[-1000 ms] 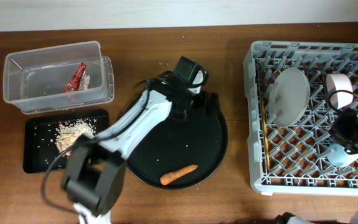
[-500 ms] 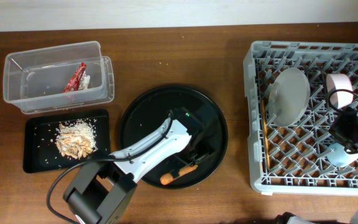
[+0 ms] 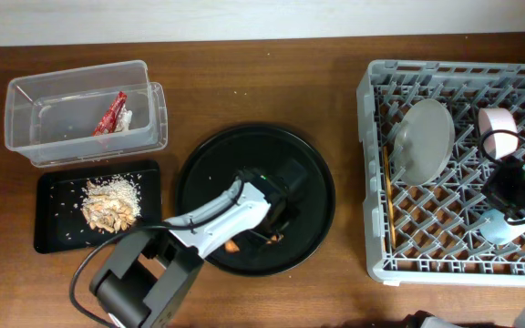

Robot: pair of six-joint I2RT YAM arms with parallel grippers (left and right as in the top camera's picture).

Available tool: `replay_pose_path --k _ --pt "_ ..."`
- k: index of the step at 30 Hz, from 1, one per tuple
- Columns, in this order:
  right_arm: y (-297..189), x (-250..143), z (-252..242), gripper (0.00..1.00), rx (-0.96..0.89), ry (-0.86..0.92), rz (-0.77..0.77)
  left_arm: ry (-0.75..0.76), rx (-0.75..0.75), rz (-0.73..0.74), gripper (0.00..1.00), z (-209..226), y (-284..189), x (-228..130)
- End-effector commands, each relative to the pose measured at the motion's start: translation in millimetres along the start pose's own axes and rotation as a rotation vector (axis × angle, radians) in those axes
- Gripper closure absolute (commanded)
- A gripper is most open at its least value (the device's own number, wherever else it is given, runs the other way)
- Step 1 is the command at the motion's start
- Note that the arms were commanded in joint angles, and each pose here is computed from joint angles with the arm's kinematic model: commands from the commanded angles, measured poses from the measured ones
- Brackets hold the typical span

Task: Sort waste into correct bins and load items into the dishwasher rack
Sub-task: 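Grasp the carrot on the round tray with the left gripper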

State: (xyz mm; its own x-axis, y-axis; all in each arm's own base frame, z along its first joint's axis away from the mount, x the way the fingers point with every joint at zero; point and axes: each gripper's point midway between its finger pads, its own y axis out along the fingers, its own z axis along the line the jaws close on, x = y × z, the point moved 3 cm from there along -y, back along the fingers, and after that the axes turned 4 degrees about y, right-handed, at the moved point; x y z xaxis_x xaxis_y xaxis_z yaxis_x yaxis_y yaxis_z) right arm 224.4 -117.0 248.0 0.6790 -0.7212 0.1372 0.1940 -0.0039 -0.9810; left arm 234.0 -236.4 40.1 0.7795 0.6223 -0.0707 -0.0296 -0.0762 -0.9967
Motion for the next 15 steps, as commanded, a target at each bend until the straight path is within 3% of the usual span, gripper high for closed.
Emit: replay_pose_path --k 1,5,9,11,14,15 --pt "-4.0 -0.1 0.2 0.96 0.009 0.006 -0.014 -0.045 0.033 -0.154 0.02 9.0 1.0 33.9" --pt "-4.0 0.0 0.1 0.96 0.009 0.006 -0.014 -0.072 0.029 -0.264 0.02 9.5 -2.7 58.0" --pt "-4.1 -0.1 0.2 0.96 0.009 -0.001 -0.014 -0.074 0.004 -0.280 0.07 3.7 3.5 61.6" --pt "-4.0 -0.1 0.2 0.96 0.009 -0.001 -0.014 -0.074 0.006 -0.281 0.16 2.6 7.2 62.2" --pt "-4.1 0.0 0.2 0.96 0.009 -0.001 -0.014 -0.074 0.007 -0.280 0.43 2.9 7.2 62.1" --pt "-4.1 0.0 0.2 0.96 0.009 -0.001 -0.014 -0.074 0.007 -0.280 0.46 3.0 7.3 62.1"
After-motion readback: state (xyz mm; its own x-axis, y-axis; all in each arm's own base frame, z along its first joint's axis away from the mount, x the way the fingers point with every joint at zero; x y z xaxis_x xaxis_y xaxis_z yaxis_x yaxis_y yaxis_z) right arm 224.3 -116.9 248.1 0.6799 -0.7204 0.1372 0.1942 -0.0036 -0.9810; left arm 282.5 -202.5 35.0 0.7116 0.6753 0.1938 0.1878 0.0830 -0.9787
